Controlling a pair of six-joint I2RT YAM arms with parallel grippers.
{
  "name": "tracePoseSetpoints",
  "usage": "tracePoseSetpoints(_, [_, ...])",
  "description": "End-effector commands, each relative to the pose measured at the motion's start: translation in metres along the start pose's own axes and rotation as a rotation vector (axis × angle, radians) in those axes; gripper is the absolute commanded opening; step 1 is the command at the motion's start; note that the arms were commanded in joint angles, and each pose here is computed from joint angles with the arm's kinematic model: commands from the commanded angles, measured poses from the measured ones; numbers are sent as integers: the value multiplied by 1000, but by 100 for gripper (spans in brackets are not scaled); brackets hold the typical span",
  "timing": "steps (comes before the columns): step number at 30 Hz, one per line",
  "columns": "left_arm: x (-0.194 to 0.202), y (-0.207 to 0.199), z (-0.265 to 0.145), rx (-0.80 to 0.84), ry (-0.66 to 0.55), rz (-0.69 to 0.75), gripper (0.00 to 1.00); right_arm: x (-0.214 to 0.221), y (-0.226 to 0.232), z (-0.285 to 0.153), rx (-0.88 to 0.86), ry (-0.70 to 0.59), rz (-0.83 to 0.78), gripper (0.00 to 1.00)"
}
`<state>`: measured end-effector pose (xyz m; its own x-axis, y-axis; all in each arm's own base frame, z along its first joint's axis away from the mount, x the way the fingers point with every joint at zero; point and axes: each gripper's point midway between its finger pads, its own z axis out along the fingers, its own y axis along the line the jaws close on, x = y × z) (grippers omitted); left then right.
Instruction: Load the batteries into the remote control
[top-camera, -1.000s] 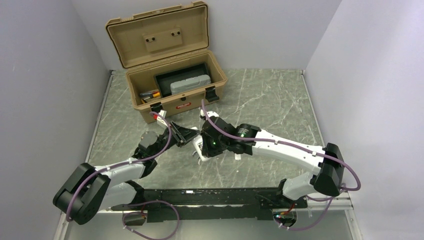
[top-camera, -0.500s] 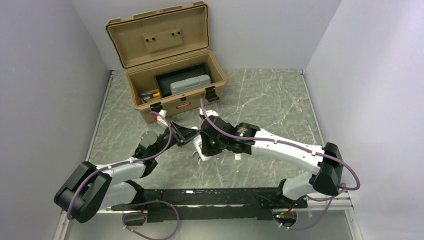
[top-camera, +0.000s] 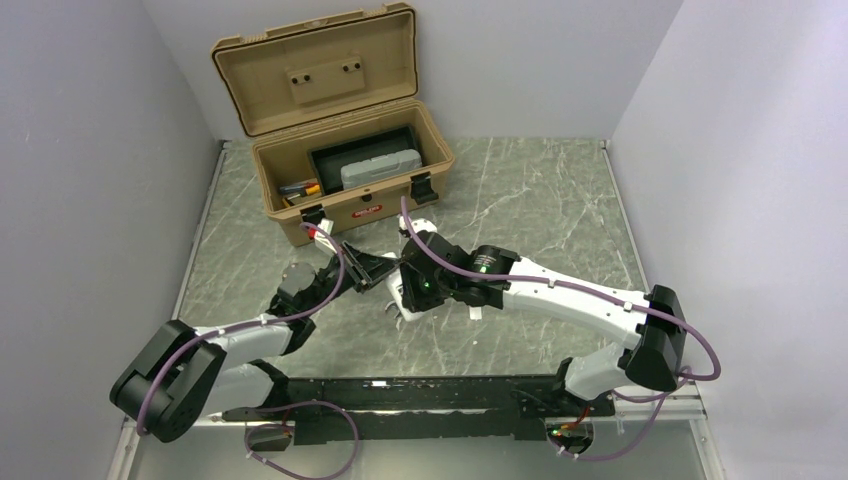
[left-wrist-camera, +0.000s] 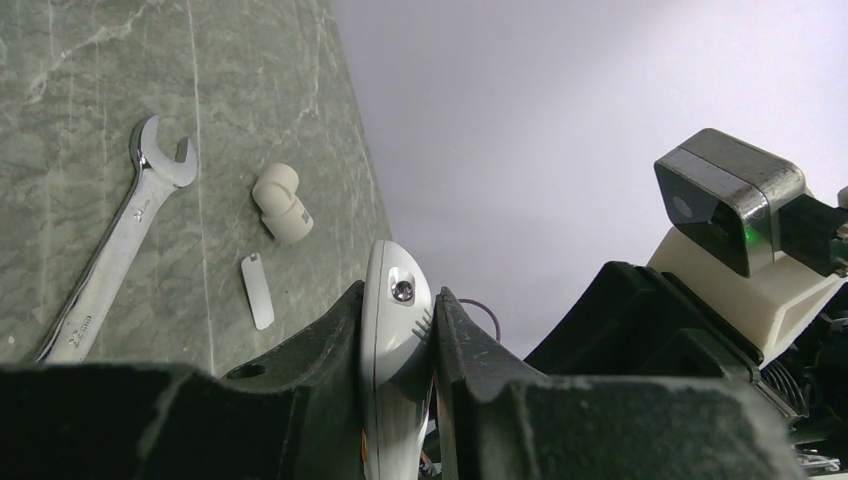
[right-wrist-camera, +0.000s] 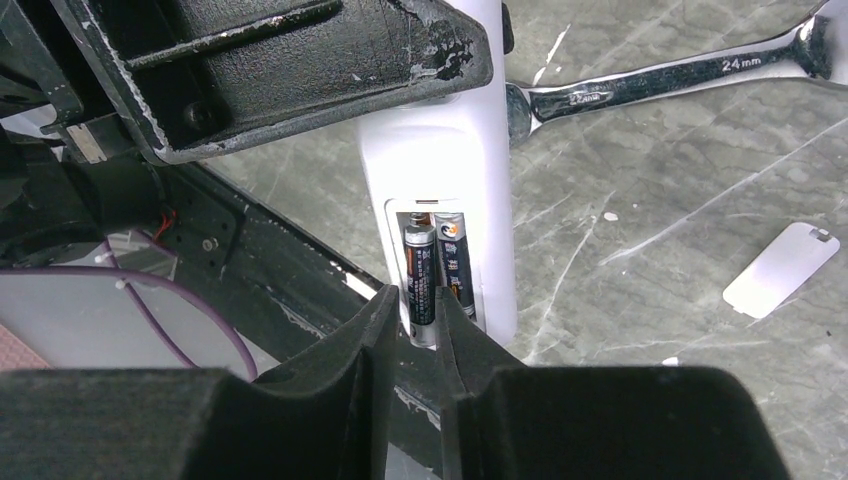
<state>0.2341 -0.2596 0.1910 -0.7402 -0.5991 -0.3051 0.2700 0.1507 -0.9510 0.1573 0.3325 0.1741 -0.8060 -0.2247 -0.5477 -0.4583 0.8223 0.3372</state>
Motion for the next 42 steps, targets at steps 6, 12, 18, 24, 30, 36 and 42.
tracePoseSetpoints(6, [1, -20, 1, 88, 12, 14, 0, -21, 3, -21, -12, -95, 5, 24])
tracePoseSetpoints(12, [1, -20, 1, 93, 15, 9, 0, -23, 3, -25, -18, -116, 11, 25])
tracePoseSetpoints(18, [4, -25, 0, 111, 35, 0, 0, -29, 1, -42, -55, -177, -67, 25])
tracePoseSetpoints(24, [10, -28, -1, 119, 75, -30, 0, -27, 5, -71, -213, -323, -244, 28])
tracePoseSetpoints(30, [14, -32, 0, 132, 107, -51, 0, -13, 14, -81, -375, -429, -424, 30])
tracePoseSetpoints(36, [17, -33, -1, 135, 125, -65, 0, -11, 18, -98, -481, -629, -596, 30])
tracePoseSetpoints(42, [19, -33, -1, 135, 129, -67, 0, -3, 26, -99, -523, -582, -651, 17])
